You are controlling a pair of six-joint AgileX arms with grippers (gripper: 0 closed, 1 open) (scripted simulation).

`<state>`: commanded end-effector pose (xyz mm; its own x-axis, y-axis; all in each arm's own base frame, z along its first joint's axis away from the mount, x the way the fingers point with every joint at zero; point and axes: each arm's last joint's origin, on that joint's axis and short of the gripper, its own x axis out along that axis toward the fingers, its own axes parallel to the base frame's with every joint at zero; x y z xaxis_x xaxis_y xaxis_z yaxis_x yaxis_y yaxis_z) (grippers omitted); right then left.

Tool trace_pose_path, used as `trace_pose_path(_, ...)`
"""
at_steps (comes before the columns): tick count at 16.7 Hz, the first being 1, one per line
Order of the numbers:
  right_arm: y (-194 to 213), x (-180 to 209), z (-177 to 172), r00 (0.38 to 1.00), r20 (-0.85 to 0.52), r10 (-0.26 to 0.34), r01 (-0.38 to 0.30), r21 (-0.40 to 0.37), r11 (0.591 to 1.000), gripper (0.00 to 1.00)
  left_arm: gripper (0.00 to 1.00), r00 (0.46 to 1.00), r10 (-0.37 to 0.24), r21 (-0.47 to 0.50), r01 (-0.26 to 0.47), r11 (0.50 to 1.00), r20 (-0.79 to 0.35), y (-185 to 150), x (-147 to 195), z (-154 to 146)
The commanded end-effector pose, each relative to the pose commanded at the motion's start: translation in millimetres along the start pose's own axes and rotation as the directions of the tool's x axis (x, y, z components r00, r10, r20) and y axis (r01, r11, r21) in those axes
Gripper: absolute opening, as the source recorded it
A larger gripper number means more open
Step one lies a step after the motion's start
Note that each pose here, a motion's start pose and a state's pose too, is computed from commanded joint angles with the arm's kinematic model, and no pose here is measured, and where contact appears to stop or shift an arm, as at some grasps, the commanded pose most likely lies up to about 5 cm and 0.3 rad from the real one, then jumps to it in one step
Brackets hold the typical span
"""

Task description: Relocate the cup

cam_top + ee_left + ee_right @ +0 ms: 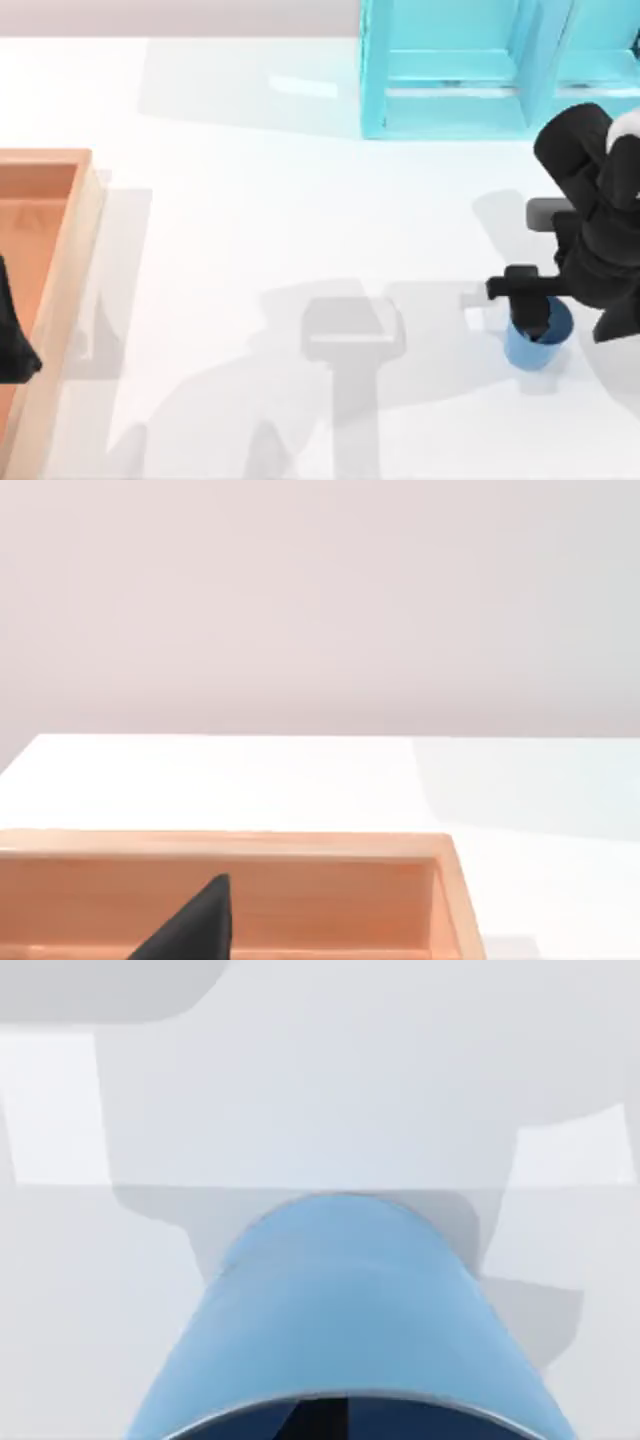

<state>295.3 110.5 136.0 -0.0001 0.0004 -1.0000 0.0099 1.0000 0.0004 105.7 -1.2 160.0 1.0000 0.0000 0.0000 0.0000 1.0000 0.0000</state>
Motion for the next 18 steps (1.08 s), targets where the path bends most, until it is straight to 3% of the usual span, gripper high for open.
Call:
trace_pose_path(6,0.0,0.0,0.0,1.000,0.000,0.000,0.000,0.000,1.000,0.02,1.00,1.000,0.000,0.000,0.000,1.000,0.000,0.0,0.0,0.0)
trace_pose_path(18,-9.5,-2.5,7.3,1.000,-0.003,-0.002,0.002,0.001,1.000,0.00,1.00,1.000,0.000,0.000,0.000,1.000,0.000,0.0,0.0,0.0)
